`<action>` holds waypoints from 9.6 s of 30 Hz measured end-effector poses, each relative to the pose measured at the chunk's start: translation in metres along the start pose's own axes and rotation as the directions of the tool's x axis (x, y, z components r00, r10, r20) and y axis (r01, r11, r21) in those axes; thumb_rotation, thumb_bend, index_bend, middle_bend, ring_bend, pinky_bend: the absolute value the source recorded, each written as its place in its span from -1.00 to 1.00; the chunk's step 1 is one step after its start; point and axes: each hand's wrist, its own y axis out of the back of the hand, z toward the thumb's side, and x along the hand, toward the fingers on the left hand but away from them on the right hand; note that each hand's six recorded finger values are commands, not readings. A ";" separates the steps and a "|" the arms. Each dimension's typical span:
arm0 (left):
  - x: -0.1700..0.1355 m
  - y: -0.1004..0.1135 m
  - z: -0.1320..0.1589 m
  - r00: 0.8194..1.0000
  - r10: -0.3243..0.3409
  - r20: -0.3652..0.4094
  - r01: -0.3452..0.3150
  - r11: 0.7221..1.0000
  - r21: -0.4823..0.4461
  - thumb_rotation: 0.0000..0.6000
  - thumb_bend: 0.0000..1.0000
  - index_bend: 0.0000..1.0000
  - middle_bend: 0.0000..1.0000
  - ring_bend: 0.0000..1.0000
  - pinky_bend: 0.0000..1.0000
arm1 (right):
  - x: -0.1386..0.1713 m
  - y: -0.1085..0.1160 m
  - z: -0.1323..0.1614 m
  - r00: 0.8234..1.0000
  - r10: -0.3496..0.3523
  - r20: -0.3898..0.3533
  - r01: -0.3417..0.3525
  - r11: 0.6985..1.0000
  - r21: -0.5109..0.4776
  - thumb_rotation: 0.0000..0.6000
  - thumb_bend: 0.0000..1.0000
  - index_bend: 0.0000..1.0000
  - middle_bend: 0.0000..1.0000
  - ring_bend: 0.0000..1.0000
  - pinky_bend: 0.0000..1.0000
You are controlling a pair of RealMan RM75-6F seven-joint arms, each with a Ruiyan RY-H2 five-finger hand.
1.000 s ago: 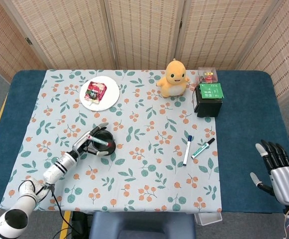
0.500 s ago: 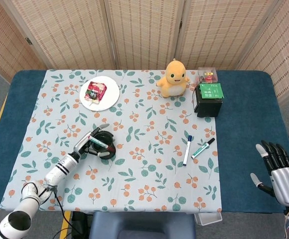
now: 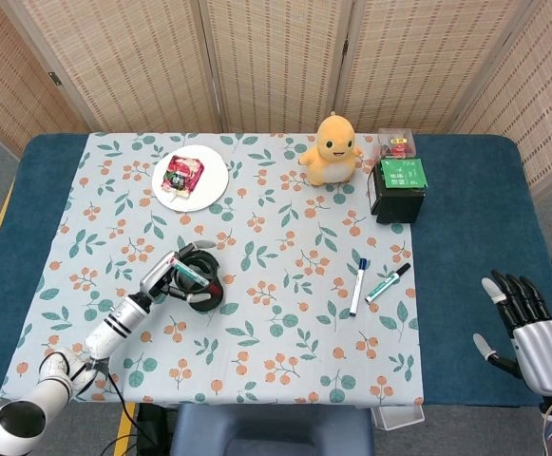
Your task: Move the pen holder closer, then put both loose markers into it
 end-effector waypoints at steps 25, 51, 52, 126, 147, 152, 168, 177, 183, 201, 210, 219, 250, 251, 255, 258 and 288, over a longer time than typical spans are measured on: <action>0.073 -0.121 0.030 0.994 -0.110 0.029 0.105 0.987 0.120 1.00 -0.90 -0.64 -0.20 -0.36 -0.17 | 0.019 0.028 -0.010 0.999 -0.016 -0.051 0.009 0.990 -0.139 1.00 -0.38 -1.00 -1.00 -1.00 -1.00; 0.081 -0.147 0.025 0.988 -0.149 0.033 0.145 0.984 0.103 1.00 -0.89 -1.00 -1.00 -1.00 -0.59 | 0.027 0.029 -0.007 0.998 -0.020 -0.056 0.013 0.992 -0.124 1.00 -0.36 -1.00 -1.00 -1.00 -1.00; 0.080 -0.145 0.027 0.988 -0.147 0.039 0.143 0.984 0.103 1.00 -0.90 -1.00 -1.00 -1.00 -0.59 | 0.027 0.030 -0.007 0.998 -0.022 -0.056 0.015 0.992 -0.124 1.00 -0.36 -1.00 -1.00 -1.00 -1.00; -0.254 0.108 0.064 0.842 0.540 0.006 -0.302 0.463 0.833 1.00 -0.89 -1.00 -1.00 -1.00 -0.60 | -0.143 -0.094 0.066 0.767 0.416 -0.488 -0.285 0.903 0.321 1.00 -0.39 -0.12 -1.00 -1.00 -1.00; -0.248 0.109 0.059 0.843 0.538 -0.010 -0.278 0.451 0.848 1.00 -0.90 -1.00 -1.00 -1.00 -0.60 | -0.170 -0.139 0.075 0.699 0.455 -0.553 -0.228 0.873 0.431 1.00 -0.38 -0.12 -1.00 -1.00 -1.00; -0.248 0.110 0.058 0.841 0.541 -0.012 -0.276 0.449 0.850 1.00 -0.89 -1.00 -1.00 -1.00 -0.60 | -0.175 -0.152 0.086 0.676 0.458 -0.578 -0.237 0.877 0.418 1.00 -0.38 -0.12 -1.00 -1.00 -1.00; -0.249 0.112 0.058 0.837 0.547 -0.017 -0.276 0.450 0.849 1.00 -0.89 -1.00 -1.00 -1.00 -0.60 | -0.184 -0.170 0.100 0.646 0.479 -0.595 -0.254 0.869 0.424 1.00 -0.38 -0.12 -1.00 -1.00 -1.00; -0.250 0.113 0.059 0.836 0.549 -0.015 -0.282 0.451 0.847 1.00 -0.89 -1.00 -1.00 -1.00 -0.60 | -0.186 -0.177 0.102 0.638 0.497 -0.588 -0.270 0.859 0.434 1.00 -0.38 -0.12 -1.00 -1.00 -1.00; -0.250 0.114 0.059 0.835 0.551 -0.011 -0.286 0.450 0.846 1.00 -0.89 -1.00 -1.00 -1.00 -0.60 | -0.187 -0.180 0.102 0.639 0.502 -0.582 -0.276 0.857 0.436 1.00 -0.38 -0.10 -1.00 -1.00 -1.00; -0.250 0.113 0.061 0.837 0.547 0.003 -0.294 0.444 0.846 1.00 -0.89 -1.00 -1.00 -1.00 -0.60 | -0.183 -0.176 0.101 0.656 0.472 -0.589 -0.226 0.867 0.444 1.00 -0.42 0.51 -0.83 -1.00 -1.00; -0.249 0.112 0.062 0.838 0.546 0.006 -0.292 0.439 0.850 1.00 -0.90 -1.00 -1.00 -1.00 -0.60 | -0.187 -0.141 0.103 0.685 0.374 -0.625 -0.179 0.918 0.354 1.00 -0.43 0.51 -0.82 -1.00 -1.00; -0.246 0.111 0.060 0.841 0.542 -0.001 -0.279 0.435 0.856 1.00 -0.89 -1.00 -1.00 -1.00 -0.60 | -0.184 -0.081 0.120 0.729 0.237 -0.642 -0.246 0.966 0.078 1.00 -0.41 0.51 -0.80 -1.00 -1.00; -0.252 0.122 0.065 0.834 0.552 -0.001 -0.321 0.487 0.812 1.00 -0.90 -1.00 -1.00 -1.00 -0.60 | -0.189 -0.121 0.235 0.843 0.181 -0.507 -0.527 0.469 -0.709 1.00 -0.44 0.50 -0.83 -1.00 -1.00; -0.252 0.123 0.065 0.834 0.552 -0.001 -0.322 0.487 0.812 1.00 -0.90 -1.00 -1.00 -1.00 -0.60 | -0.190 -0.126 0.235 0.841 0.192 -0.507 -0.531 0.472 -0.704 1.00 -0.45 0.43 -0.87 -1.00 -1.00; -0.253 0.123 0.068 0.832 0.554 0.008 -0.331 0.486 0.809 1.00 -0.89 -1.00 -1.00 -1.00 -0.60 | -0.190 -0.141 0.232 0.822 0.244 -0.514 -0.561 0.497 -0.662 1.00 -0.54 -0.41 -1.00 -1.00 -1.00; -0.253 0.124 0.067 0.832 0.554 0.003 -0.326 0.484 0.812 1.00 -0.90 -1.00 -1.00 -1.00 -0.60 | -0.190 -0.146 0.230 0.802 0.280 -0.527 -0.588 0.522 -0.618 1.00 -0.61 -0.80 -1.00 -1.00 -1.00; -0.245 0.120 0.055 0.832 0.553 -0.032 -0.281 0.471 0.836 1.00 -0.89 -1.00 -1.00 -1.00 -0.60 | -0.193 -0.058 0.085 0.798 0.430 -0.421 -0.343 0.900 0.270 1.00 -0.69 -0.44 -1.00 -1.00 -1.00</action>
